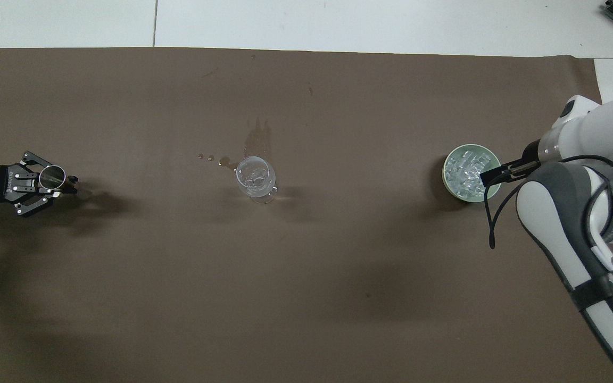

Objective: Pour wine and add ice with both arms

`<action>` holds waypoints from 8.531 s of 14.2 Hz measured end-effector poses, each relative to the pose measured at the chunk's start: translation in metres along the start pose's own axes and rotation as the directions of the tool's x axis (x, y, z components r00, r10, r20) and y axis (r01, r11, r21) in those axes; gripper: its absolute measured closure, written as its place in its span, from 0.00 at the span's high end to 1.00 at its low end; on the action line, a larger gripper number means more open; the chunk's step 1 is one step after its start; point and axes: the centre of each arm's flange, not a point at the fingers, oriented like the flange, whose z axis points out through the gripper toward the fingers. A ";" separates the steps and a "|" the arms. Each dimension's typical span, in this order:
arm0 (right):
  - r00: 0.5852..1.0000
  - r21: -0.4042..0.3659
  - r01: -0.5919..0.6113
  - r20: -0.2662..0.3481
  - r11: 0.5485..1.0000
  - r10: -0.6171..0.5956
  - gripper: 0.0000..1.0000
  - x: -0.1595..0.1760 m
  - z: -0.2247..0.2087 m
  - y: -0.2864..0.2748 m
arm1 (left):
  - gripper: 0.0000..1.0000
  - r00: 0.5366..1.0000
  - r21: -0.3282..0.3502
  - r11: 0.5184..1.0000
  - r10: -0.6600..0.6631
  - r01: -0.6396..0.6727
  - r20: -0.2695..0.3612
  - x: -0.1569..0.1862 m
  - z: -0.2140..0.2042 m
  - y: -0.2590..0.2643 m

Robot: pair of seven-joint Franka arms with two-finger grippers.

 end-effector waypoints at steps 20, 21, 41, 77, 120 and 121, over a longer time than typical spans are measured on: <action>0.999 -0.014 0.035 -0.033 0.999 -0.035 0.68 0.011 0.087 -0.014 | 0.22 0.995 0.025 1.000 -0.005 0.008 -0.104 -0.057 0.003 0.008; 0.999 -0.015 0.029 -0.037 0.999 -0.030 0.65 0.011 0.087 -0.014 | 0.22 0.995 0.029 1.000 -0.005 0.008 -0.101 -0.057 0.003 0.008; 0.998 -0.018 -0.020 -0.056 1.000 0.019 0.22 0.015 0.089 -0.012 | 0.48 0.997 0.035 0.999 0.004 -0.001 -0.077 -0.056 -0.004 0.006; 0.945 0.136 -0.252 -0.178 0.958 0.274 0.22 0.026 -0.171 -0.276 | 0.93 0.070 0.964 0.038 -0.997 0.263 0.021 0.383 0.146 0.019; 0.896 0.253 -0.285 -0.273 0.925 0.351 0.22 0.095 -0.060 -0.445 | 1.00 0.132 0.969 0.140 -0.985 0.204 0.115 0.425 0.152 0.046; 0.895 0.258 -0.285 -0.274 0.923 0.353 0.22 0.095 -0.061 -0.447 | 1.00 0.132 0.969 0.140 -0.985 0.204 0.114 0.425 0.152 0.046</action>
